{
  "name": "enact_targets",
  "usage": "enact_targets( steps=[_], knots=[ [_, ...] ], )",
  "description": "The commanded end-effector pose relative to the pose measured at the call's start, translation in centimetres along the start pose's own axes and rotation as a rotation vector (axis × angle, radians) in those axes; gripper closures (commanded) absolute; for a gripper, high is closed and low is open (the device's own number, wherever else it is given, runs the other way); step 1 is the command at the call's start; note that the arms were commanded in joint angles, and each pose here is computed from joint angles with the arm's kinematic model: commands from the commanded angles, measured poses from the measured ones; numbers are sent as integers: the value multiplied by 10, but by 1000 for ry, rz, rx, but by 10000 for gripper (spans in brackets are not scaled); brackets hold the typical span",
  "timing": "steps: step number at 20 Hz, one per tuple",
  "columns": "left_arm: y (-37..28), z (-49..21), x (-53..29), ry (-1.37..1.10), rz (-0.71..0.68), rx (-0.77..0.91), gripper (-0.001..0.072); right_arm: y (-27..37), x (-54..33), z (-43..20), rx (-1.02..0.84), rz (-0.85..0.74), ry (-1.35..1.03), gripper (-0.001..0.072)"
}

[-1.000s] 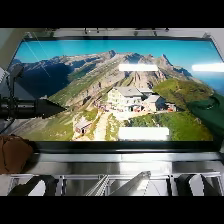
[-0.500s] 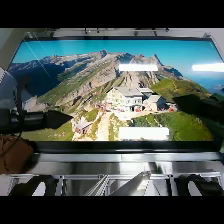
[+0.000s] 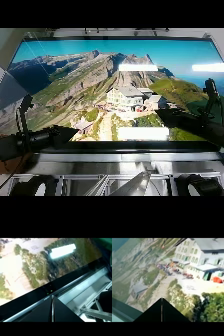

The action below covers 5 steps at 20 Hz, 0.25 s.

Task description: Fold the shirts.

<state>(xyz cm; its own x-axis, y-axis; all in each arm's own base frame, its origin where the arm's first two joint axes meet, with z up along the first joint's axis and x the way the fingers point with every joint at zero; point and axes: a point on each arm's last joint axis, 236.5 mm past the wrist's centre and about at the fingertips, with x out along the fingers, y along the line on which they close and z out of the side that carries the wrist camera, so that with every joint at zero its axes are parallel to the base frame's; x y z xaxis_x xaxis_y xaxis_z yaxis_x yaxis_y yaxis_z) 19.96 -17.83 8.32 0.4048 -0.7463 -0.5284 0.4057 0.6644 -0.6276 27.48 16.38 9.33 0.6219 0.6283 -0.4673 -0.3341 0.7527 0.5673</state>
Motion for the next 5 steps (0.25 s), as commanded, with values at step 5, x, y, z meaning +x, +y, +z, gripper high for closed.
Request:
enact_targets(
  steps=[5],
  knots=[
    [0, 2, -1, -23, 4, -2, 685, 1, 1, -1, -2, 2, -4, 685]
  ],
)
